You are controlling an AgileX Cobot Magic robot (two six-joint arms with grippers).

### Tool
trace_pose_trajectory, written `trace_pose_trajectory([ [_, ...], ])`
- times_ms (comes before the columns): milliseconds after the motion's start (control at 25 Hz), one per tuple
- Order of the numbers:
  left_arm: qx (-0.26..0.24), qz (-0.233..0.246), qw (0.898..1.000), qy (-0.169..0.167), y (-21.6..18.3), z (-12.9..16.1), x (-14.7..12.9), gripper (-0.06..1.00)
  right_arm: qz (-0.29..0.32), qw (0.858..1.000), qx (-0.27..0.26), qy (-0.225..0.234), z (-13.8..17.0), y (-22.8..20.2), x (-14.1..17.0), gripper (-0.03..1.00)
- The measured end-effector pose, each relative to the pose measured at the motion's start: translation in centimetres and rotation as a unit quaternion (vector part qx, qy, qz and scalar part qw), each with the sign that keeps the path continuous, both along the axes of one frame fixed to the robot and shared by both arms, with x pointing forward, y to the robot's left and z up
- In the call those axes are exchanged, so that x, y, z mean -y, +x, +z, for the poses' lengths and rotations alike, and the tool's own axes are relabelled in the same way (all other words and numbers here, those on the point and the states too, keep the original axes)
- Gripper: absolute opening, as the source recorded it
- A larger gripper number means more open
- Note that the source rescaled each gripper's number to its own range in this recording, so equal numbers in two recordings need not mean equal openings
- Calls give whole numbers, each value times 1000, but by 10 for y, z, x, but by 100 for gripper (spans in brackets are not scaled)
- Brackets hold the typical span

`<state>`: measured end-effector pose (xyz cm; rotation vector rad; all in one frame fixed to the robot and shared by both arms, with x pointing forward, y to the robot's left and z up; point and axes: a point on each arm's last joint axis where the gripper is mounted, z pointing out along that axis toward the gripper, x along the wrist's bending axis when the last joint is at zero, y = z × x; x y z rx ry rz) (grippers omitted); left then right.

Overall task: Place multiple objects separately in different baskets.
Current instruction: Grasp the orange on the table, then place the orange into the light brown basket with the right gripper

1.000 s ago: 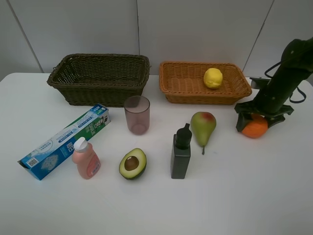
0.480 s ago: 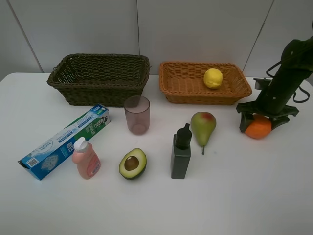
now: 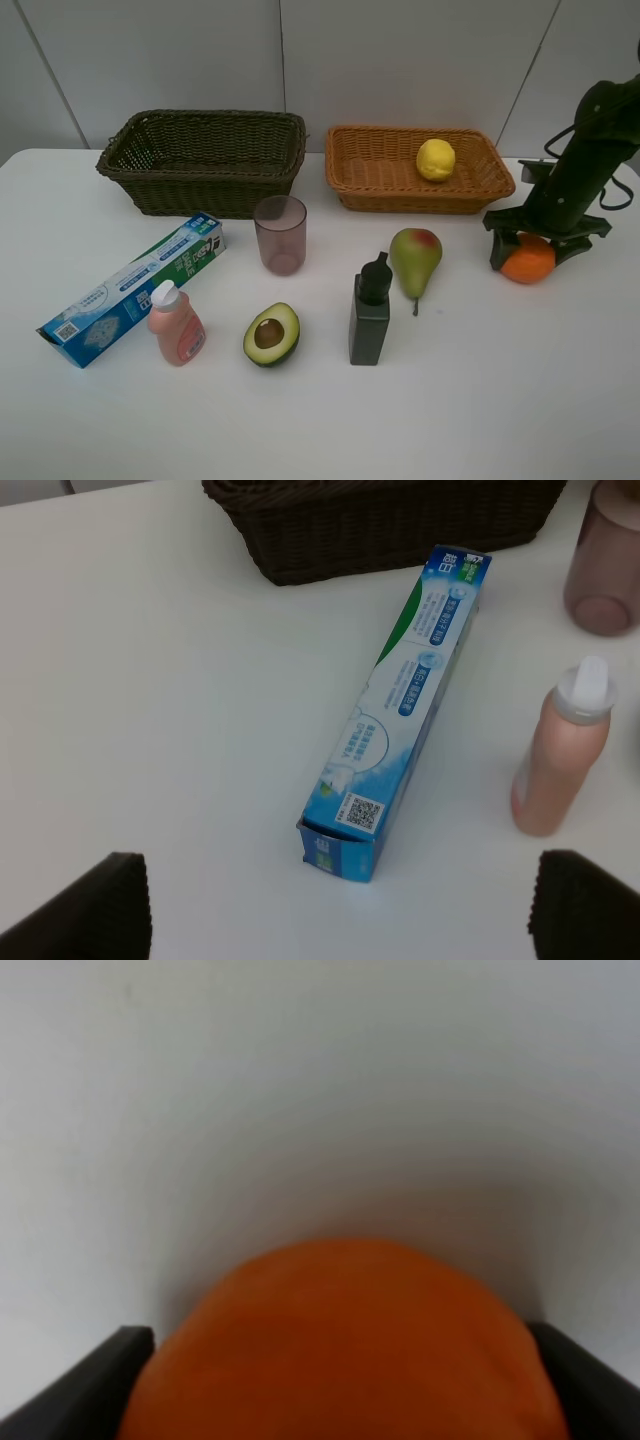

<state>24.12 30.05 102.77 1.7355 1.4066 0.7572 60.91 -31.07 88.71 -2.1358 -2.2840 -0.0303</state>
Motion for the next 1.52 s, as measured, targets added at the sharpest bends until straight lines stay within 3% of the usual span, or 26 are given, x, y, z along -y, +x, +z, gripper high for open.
trace_pose_trajectory([
  [400,0,0,1000,0,0,0,0,100,3,1000,-23,-4,6,-6,1,58],
  [800,0,0,1000,0,0,0,0,100,-2,1000,21,4,60,-14,-1,58],
  [1280,0,0,1000,0,0,0,0,100,8,984,154,85,108,-1,-17,58],
  [1520,0,0,1000,0,0,0,0,100,26,967,237,87,127,24,-32,58],
])
